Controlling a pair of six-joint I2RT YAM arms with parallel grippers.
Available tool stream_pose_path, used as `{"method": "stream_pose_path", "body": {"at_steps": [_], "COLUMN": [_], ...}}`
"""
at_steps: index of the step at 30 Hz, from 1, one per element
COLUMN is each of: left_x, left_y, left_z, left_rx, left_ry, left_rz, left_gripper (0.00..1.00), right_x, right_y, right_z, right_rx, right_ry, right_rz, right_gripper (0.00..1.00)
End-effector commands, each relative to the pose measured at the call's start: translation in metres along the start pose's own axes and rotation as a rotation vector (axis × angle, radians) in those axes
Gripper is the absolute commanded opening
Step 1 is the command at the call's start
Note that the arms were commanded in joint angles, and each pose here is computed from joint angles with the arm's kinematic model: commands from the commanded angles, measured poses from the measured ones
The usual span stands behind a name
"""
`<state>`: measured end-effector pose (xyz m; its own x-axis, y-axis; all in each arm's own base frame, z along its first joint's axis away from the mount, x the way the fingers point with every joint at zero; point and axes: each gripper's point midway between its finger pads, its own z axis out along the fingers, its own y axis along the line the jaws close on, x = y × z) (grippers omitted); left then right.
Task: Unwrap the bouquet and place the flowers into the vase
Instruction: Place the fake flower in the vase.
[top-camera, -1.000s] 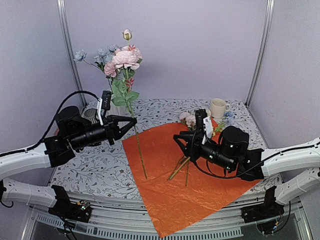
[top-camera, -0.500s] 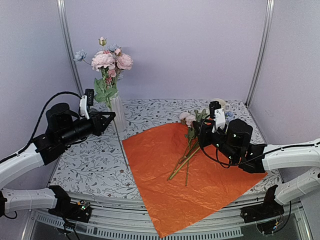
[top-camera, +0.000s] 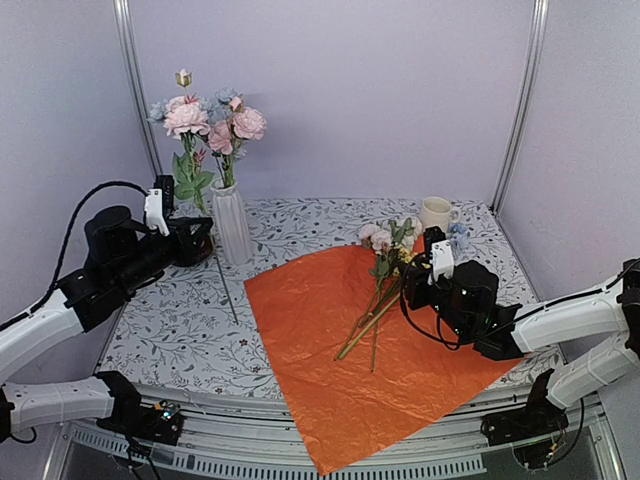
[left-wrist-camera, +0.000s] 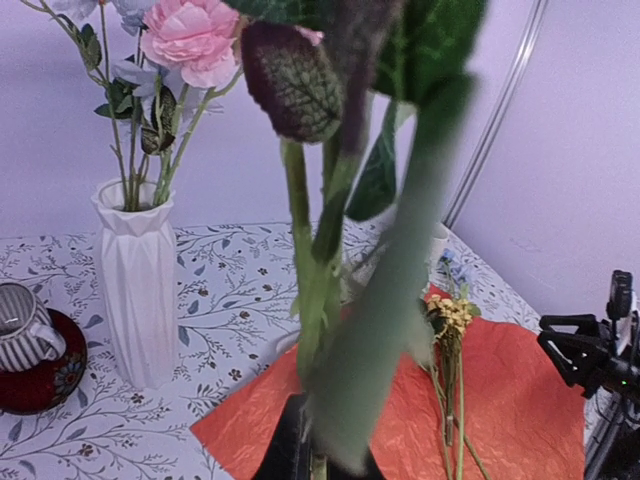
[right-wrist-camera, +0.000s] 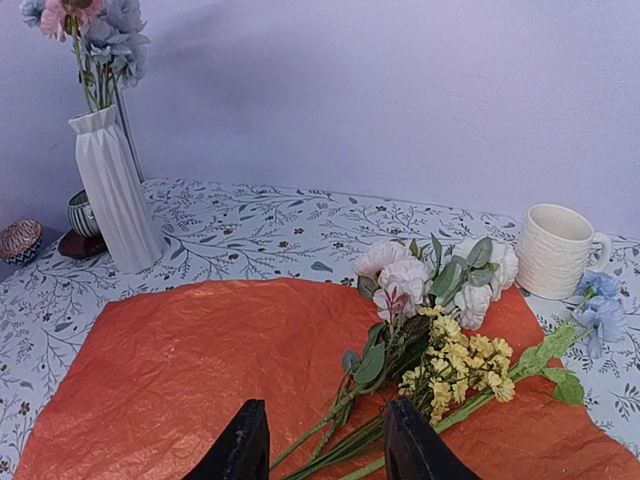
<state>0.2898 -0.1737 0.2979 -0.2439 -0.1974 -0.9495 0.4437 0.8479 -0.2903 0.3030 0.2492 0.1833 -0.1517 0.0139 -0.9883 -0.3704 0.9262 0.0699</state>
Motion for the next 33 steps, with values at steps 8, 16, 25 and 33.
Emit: {"method": "stream_pose_path", "body": {"at_steps": [8,16,25,33], "left_x": [-0.069,-0.114,-0.165,-0.216], "left_y": [0.034,0.05,0.052,0.058], "left_z": [-0.008,-0.019,-0.01,0.006], "left_rx": [-0.197,-0.279,-0.251,-0.316], "left_ry": [-0.217,-0.375,-0.521,-0.616], "left_rz": [0.12,0.171,0.175,0.243], "left_gripper": [0.0,0.0,0.0,0.0], "right_x": [-0.011,-0.01,-0.007,-0.009], "right_y": [0.002,0.004,0.009,0.008], "right_z": [0.006,0.007,0.01,0.009], "right_rx": [0.007,-0.004,-0.023,-0.019], "right_ry": [-0.049,-0.045,-0.034,-0.04], "right_rz": [-0.001,-0.012,-0.023,-0.046], "right_gripper": [0.43,0.43,0.43,0.43]}}
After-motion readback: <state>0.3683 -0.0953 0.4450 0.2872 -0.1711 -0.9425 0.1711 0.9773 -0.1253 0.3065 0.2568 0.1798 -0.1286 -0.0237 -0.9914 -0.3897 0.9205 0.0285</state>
